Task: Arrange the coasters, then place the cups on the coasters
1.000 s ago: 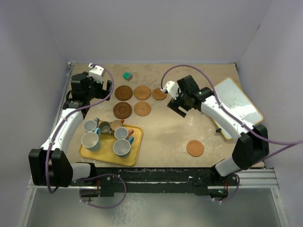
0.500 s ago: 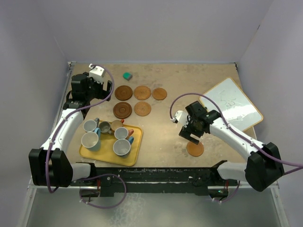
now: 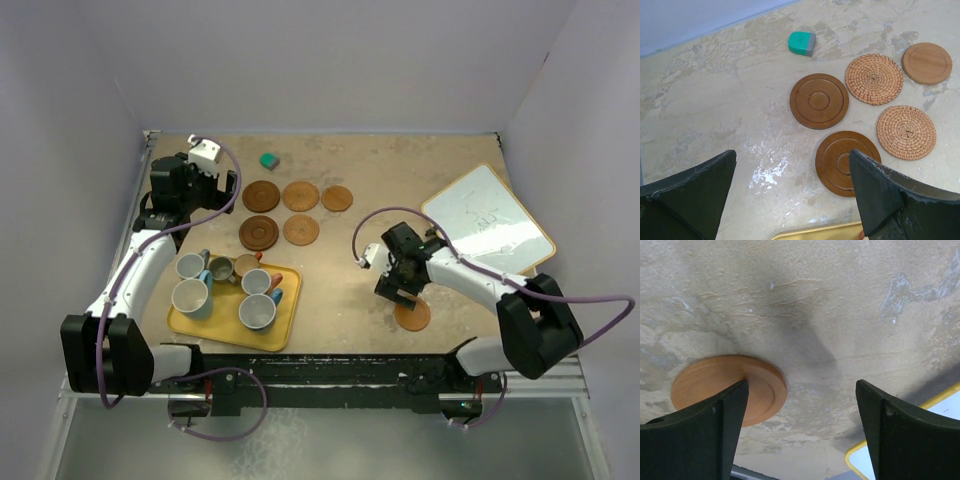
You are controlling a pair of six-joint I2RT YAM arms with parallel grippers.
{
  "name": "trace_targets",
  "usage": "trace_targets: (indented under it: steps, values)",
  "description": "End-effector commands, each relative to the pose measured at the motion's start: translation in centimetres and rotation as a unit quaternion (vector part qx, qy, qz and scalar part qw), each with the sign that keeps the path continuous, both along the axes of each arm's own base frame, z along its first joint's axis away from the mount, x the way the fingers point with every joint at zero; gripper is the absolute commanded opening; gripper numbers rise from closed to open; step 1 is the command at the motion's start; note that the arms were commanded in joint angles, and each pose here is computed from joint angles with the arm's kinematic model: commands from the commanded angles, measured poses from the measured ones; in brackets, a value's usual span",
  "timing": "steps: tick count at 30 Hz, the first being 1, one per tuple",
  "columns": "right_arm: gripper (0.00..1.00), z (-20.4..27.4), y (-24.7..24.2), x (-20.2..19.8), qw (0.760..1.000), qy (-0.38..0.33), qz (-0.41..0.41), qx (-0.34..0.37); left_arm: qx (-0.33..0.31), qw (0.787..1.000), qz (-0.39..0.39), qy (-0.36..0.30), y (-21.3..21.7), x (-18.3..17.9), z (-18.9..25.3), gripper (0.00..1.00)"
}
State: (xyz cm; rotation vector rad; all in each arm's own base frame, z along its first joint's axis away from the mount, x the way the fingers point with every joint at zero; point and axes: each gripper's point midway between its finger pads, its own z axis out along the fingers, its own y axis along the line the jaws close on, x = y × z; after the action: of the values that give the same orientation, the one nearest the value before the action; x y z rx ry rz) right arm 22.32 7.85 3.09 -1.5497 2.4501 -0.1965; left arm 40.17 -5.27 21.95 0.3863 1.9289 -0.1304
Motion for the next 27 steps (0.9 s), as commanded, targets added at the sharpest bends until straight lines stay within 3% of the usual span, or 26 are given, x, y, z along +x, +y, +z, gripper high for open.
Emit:
trace_targets:
  steps: [1, 17, 27]
  values:
    - [0.89, 0.2, 0.7, 1.0, 1.0, -0.021, 0.007, -0.001, -0.007, 0.999, -0.004, -0.033, -0.1, 0.2, 1.8, 0.9]
    - [0.88, 0.3, 4.0, 7.6, 0.997, -0.078, -0.01, 0.01, -0.003, 0.999, 0.001, -0.038, 0.1, 0.1, 2.2, 0.9]
    - [0.87, 1.2, 8.0, 14.5, 0.99, -0.125, -0.046, 0.035, 0.0, 0.999, 0.003, -0.041, 0.3, 0.1, 2.4, 0.9]
